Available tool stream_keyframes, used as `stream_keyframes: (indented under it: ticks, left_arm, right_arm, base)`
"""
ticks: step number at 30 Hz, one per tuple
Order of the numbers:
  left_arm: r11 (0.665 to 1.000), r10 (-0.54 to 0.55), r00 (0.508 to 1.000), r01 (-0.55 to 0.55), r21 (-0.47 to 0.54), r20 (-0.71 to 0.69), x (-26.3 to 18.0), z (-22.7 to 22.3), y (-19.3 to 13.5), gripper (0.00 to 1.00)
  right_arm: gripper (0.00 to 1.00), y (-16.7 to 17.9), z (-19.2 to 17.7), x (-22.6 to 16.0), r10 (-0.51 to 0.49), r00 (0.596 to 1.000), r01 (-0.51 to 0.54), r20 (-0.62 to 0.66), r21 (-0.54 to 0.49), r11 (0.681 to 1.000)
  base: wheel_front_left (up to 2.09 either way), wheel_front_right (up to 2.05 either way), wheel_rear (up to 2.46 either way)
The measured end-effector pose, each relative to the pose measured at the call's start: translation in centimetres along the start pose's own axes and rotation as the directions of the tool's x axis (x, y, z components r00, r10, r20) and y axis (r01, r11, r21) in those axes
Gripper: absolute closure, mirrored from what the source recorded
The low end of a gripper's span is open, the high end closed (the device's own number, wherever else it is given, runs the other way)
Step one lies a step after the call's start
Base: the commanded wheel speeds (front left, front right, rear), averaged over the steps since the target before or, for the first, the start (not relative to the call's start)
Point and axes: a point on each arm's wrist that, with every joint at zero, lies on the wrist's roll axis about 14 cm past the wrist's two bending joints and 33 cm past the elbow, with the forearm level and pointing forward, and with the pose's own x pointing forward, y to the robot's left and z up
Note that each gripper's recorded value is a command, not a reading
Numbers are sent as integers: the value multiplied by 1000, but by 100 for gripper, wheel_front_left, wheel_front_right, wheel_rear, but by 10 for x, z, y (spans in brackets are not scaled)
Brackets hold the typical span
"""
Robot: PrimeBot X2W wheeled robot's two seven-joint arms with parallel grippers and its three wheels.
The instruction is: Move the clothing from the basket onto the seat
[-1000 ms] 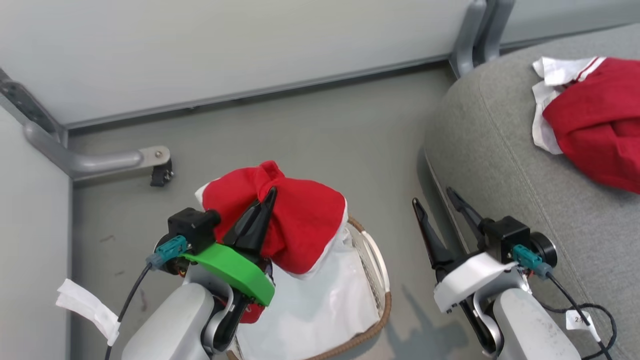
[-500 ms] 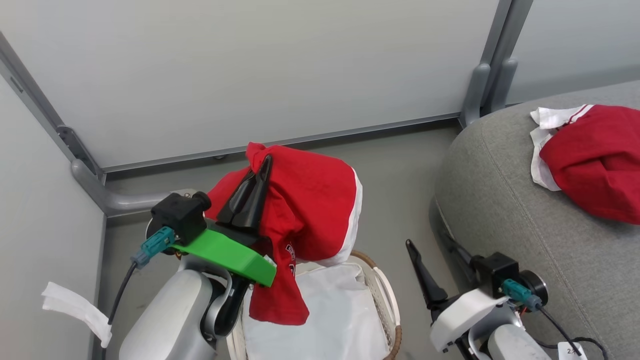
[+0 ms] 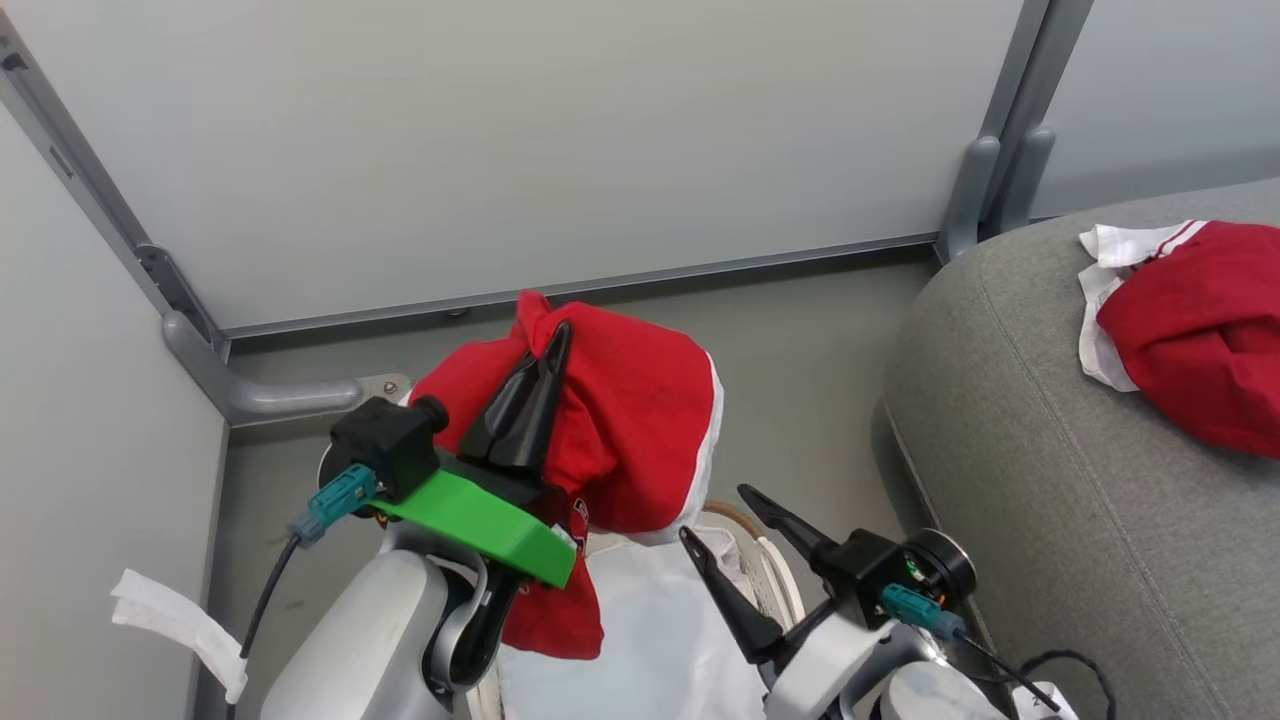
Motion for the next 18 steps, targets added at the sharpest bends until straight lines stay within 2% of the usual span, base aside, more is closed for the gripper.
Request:
stream_keyframes:
  ticks: [6, 18]
  left_arm:
    - [1000, -6, 1000, 6, -18, -11, 0, -5, -3, 100]
    - [997, -56, 998, 55, -48, -17, 1, -8, -24, 100]
  right_arm:
    - [0, 20, 9, 17, 93, 996, -93, 14, -43, 995]
    - [0, 30, 8, 40, 173, 985, -173, -17, -113, 978]
  base:
    - [0, 0, 0]
    - [0, 0, 0]
